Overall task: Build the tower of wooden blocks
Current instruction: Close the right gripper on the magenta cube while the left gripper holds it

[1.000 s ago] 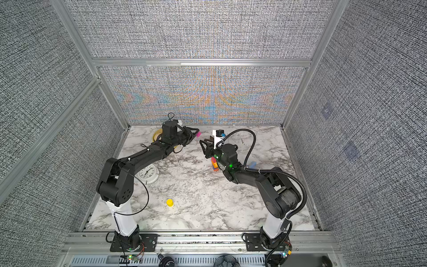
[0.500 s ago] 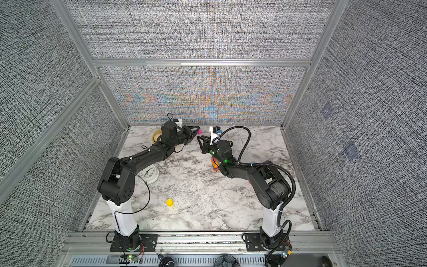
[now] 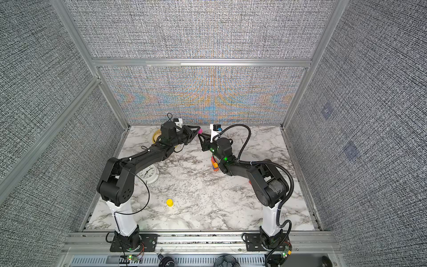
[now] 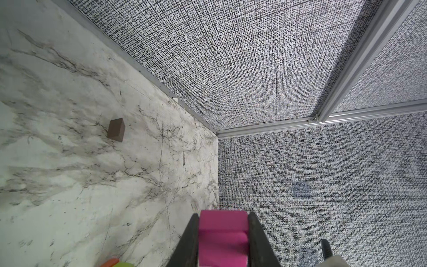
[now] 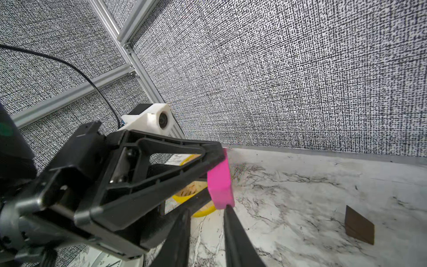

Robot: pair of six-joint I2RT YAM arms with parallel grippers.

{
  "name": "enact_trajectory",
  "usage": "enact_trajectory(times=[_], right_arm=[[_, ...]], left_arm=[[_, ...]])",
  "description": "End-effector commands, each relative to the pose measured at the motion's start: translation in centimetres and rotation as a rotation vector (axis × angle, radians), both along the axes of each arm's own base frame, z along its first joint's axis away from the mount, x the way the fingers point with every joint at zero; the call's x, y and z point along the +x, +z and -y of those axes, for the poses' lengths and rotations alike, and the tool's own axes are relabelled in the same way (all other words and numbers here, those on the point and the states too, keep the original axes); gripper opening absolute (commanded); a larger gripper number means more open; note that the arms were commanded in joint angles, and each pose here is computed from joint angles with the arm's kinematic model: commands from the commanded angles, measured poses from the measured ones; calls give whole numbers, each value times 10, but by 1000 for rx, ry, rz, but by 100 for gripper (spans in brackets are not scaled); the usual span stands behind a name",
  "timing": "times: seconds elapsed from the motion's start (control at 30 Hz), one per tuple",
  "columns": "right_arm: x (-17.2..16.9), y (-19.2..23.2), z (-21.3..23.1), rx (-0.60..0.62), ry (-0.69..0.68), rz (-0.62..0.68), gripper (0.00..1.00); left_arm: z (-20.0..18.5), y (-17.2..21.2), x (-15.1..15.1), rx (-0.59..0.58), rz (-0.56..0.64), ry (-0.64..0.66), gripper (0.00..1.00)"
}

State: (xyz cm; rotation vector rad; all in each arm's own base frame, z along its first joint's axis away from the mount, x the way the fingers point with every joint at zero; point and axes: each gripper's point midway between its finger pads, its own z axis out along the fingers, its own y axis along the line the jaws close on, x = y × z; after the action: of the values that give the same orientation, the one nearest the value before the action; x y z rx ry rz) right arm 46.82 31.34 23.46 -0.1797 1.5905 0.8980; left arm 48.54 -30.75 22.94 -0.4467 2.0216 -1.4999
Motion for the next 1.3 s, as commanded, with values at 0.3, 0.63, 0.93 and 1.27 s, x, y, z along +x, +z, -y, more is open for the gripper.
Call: enact_trajectory(times=[0.3, 0.63, 0.93, 1.27], right_arm=[[7, 9, 2, -14, -20, 51, 25], [12, 9, 9, -8, -37, 51, 25], [14, 14, 14, -1, -44, 57, 32], [12, 19, 13, 5, -34, 68, 24]], left_arm=[[4, 20, -6, -20, 46, -47, 9], [6, 20, -8, -19, 41, -63, 8], [6, 20, -12, -16, 40, -73, 8], [7, 17, -14, -24, 34, -84, 7]])
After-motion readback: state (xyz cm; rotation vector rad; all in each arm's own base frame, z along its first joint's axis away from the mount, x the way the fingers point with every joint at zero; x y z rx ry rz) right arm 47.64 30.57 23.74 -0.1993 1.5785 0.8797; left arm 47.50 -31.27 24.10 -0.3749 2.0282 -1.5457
